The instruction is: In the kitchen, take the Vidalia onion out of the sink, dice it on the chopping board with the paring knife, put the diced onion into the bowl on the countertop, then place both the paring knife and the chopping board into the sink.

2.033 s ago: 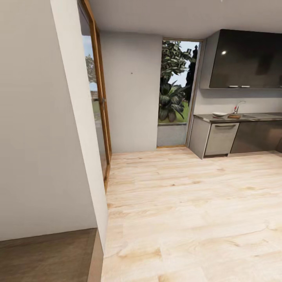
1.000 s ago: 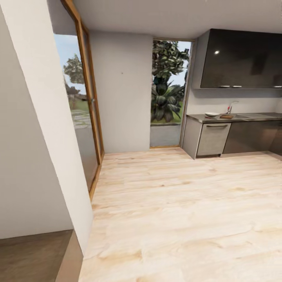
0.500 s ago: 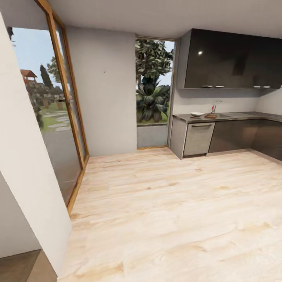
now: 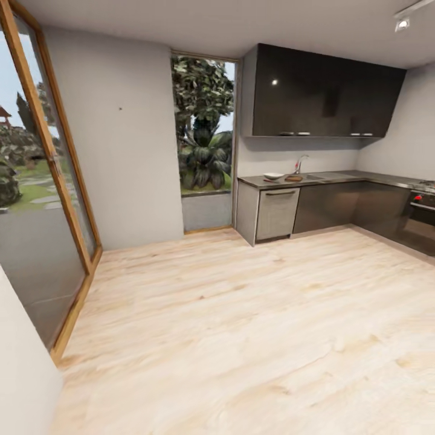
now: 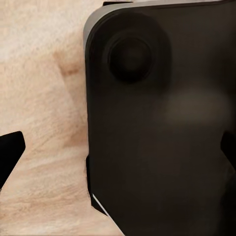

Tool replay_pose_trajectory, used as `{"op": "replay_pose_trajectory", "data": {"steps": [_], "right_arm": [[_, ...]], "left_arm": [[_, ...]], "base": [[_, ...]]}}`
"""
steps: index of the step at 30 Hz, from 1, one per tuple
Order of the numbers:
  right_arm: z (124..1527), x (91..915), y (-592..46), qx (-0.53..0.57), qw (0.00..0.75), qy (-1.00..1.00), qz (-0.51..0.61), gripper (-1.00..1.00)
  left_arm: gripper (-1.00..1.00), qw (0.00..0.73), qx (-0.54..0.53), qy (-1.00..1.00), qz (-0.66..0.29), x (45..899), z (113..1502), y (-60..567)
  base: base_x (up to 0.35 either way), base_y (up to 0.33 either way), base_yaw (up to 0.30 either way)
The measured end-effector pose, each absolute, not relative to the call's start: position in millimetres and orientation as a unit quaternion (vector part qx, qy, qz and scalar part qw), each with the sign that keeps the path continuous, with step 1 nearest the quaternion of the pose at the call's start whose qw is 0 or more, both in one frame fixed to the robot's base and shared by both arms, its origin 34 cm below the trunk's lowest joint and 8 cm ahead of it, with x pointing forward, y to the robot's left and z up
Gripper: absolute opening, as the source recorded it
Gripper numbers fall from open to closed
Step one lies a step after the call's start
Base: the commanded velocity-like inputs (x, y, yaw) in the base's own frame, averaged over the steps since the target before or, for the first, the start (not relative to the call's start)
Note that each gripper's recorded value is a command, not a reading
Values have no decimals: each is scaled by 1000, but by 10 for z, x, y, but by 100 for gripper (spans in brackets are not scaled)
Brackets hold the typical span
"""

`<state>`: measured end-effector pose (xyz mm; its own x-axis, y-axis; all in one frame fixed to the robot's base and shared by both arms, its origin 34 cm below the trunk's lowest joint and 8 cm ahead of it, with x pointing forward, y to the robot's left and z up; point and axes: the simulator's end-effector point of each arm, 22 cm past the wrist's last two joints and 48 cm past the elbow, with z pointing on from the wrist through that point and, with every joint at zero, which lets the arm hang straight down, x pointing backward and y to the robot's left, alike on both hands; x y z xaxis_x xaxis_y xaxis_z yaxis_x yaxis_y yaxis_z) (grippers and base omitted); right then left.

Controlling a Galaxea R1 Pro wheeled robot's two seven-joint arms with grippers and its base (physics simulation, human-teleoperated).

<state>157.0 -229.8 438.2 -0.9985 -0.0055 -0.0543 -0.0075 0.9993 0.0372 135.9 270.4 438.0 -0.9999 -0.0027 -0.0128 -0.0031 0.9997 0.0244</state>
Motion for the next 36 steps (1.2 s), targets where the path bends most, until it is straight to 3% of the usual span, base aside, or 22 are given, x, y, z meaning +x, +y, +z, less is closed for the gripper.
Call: {"op": "replay_pose_trajectory", "data": {"steps": [10,18,36], "right_arm": [[4382,1576,-2302,-1,28,999,18,100],[4394,1783,-2387,-4,61,998,12,100],[5024,3788,-2568,6,314,949,-21,100]], "left_arm": [[100,31,-2,999,12,1469,4384,2707],[100,47,-3,999,13,1611,4388,2709],[100,202,2,979,27,3078,4688,2930]], "base": [[242,-230,-184],[244,-228,-36],[217,-186,-1]]}}
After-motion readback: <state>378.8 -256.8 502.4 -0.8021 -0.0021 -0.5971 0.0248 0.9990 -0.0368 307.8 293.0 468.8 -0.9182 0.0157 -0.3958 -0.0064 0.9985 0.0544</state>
